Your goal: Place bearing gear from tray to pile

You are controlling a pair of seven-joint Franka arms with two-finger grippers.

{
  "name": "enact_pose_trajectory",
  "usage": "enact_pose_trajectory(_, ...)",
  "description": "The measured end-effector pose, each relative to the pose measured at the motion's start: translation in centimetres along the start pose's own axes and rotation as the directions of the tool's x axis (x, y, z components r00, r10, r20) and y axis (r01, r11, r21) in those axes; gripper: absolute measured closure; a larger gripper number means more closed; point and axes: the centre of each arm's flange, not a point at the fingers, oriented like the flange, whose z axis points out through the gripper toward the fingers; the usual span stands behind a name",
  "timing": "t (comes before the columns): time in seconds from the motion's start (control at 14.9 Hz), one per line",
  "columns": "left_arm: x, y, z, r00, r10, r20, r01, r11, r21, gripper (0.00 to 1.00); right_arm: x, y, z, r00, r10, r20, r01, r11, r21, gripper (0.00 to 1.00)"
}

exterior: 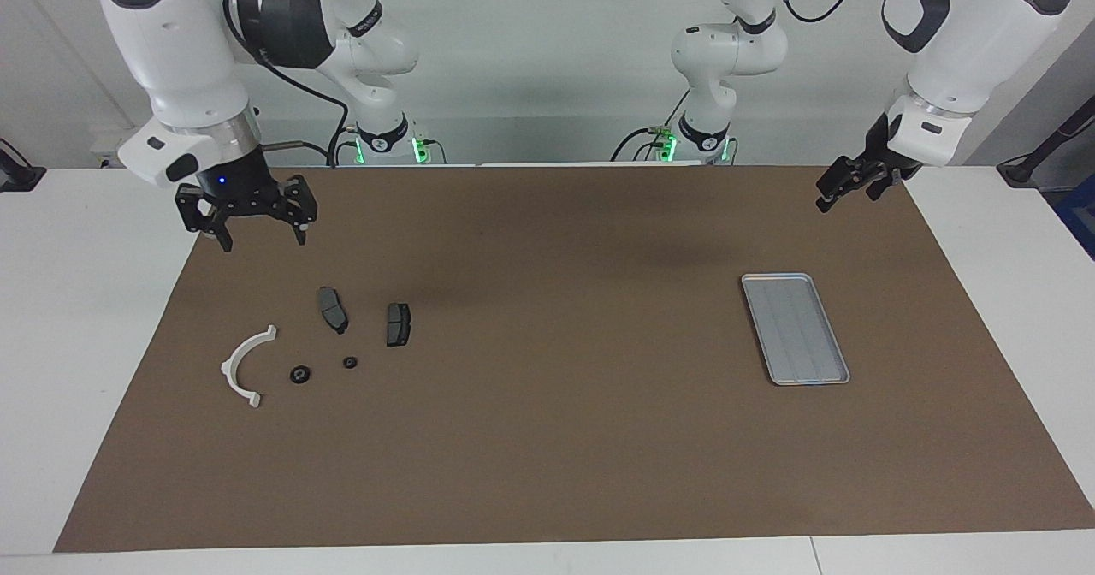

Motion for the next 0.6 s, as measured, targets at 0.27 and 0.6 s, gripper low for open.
enact_pose_trajectory(0.27,0.0,0.0,0.0,1.000,0.000,0.000,0.000,1.000,0.000,0.00,-1.2,0.4,-0.2,0.997,0.061,0.056,-0.065,0.996,0.061,0.00)
enact_pose_trajectory(0.6,0.0,0.0,0.0,1.000,0.000,0.000,0.000,1.000,0.000,0.00,-2.4,0.7,-0.8,0.990,0.103,0.095,-0.109,0.992,0.061,0.00)
